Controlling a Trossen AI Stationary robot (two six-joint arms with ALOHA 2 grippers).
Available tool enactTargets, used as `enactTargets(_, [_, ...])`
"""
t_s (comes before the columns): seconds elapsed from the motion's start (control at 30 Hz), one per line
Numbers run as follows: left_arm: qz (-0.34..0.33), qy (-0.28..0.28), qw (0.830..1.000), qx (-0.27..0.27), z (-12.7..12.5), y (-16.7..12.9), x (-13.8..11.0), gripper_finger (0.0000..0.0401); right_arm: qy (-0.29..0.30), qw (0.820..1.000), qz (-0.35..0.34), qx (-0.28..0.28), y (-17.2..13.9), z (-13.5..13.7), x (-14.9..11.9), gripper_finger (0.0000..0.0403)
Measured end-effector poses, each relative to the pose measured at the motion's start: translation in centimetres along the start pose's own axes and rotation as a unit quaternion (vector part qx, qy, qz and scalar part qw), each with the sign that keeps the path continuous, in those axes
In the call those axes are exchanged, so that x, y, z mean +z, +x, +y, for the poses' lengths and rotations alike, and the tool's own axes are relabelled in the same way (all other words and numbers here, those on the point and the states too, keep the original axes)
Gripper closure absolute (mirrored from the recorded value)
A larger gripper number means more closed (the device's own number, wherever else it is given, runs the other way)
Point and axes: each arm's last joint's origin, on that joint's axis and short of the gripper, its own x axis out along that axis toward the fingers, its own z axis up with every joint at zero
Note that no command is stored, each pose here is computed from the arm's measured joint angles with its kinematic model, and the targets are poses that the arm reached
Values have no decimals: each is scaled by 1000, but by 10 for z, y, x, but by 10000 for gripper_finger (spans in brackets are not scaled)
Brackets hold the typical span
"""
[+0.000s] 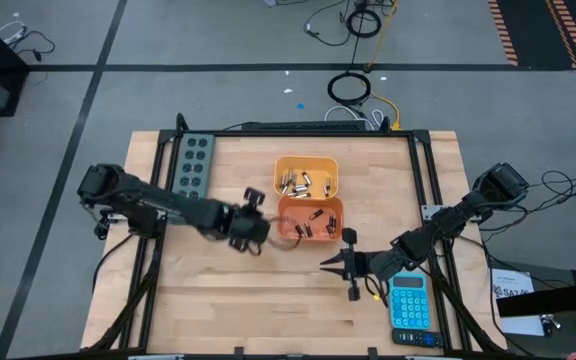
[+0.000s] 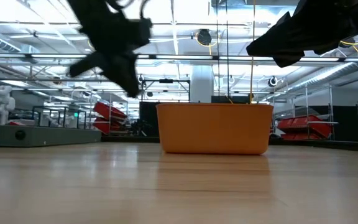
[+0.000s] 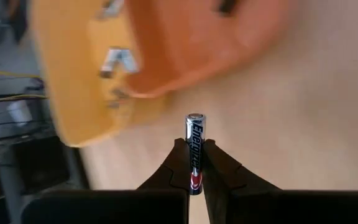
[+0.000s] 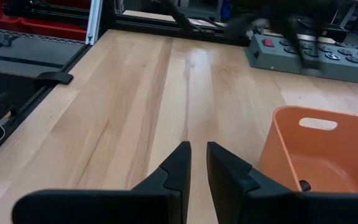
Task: Sort batteries
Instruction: Put the silver battery into the yellow bin, then return to Home Position
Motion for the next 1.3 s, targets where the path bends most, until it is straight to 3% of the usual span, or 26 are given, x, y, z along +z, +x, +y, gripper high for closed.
enactTargets(0.33, [-82, -19, 992, 94, 82, 46, -9, 378, -9, 1000, 3, 0, 0, 0, -1, 358])
enactTargets(0.53, [-150, -64, 978, 128, 109, 58, -12, 311, -13, 1000, 9, 0, 0, 0, -2, 358])
enactTargets(0.7, [-148, -84, 977, 126, 113, 60, -16, 248, -13, 1000, 10, 3, 0, 0, -2, 358])
enactTargets(0.93, [-167, -165, 967, 102, 108, 54, -12, 235, -2, 1000, 3, 10, -1, -2, 2, 358])
enactTargets(1.1, [-201, -187, 957, 91, 102, 18, -13, 238, 15, 1000, -24, -4, -9, -16, 18, 358])
enactTargets(1.3, [-249, -224, 937, 97, 76, -25, -40, 238, -4, 998, -65, -8, -28, -37, 31, 383])
